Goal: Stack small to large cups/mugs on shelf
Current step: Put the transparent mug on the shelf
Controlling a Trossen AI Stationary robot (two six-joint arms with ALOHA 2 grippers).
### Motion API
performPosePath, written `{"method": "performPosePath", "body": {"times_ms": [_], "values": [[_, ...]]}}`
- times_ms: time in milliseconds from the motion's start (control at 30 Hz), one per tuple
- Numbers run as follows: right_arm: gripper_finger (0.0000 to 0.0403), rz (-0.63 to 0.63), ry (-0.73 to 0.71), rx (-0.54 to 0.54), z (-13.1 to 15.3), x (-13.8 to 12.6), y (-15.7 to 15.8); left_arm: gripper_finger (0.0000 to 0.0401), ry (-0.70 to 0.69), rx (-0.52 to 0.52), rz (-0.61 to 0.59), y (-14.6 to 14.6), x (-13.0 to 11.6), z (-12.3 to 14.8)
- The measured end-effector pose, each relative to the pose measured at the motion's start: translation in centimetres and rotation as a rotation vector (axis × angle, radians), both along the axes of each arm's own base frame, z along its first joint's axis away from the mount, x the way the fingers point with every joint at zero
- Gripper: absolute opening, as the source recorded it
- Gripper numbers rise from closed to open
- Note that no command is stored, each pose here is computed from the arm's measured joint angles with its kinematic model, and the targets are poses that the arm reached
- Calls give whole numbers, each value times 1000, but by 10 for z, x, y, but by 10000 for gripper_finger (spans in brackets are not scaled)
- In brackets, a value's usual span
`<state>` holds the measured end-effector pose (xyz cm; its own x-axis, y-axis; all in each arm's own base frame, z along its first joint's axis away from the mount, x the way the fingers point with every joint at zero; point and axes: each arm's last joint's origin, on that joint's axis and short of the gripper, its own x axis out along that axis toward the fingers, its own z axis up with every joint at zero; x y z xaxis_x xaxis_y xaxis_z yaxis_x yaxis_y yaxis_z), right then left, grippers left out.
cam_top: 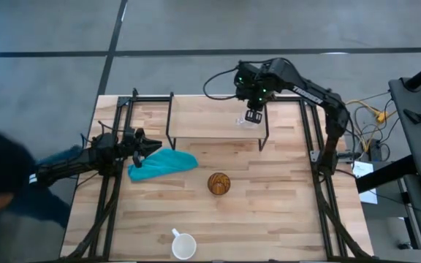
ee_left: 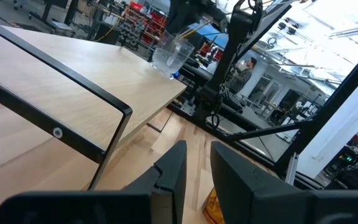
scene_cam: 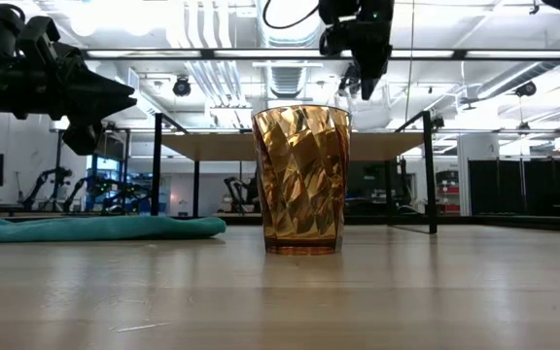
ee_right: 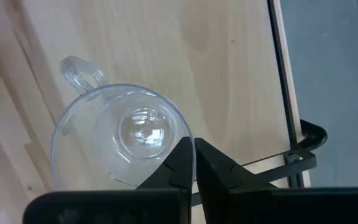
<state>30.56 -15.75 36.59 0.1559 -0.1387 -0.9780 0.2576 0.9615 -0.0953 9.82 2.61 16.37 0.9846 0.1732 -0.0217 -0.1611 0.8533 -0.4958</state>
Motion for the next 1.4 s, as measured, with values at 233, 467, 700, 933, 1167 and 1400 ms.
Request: {"method": "performPosePath", "body": {"times_ms": [233,467,700,933,1167,1400], "values": [[8,1,-10,-10,-1,0,-7,59,0,0,1,0,0,0],[8,0,-8,-10,-1,0,-8,59,1,0,1,0,0,0],[9,0,-7,-9,-2,0,-8,59,1,0,0,0,0,0],[9,0,-7,-9,-2,0,-8,59,1,0,0,0,0,0],[9,1,17,4,-9,0,-8,59,1,0,0,0,0,0],[10,7,23,5,-11,0,-8,59,2,0,0,0,0,0]]}}
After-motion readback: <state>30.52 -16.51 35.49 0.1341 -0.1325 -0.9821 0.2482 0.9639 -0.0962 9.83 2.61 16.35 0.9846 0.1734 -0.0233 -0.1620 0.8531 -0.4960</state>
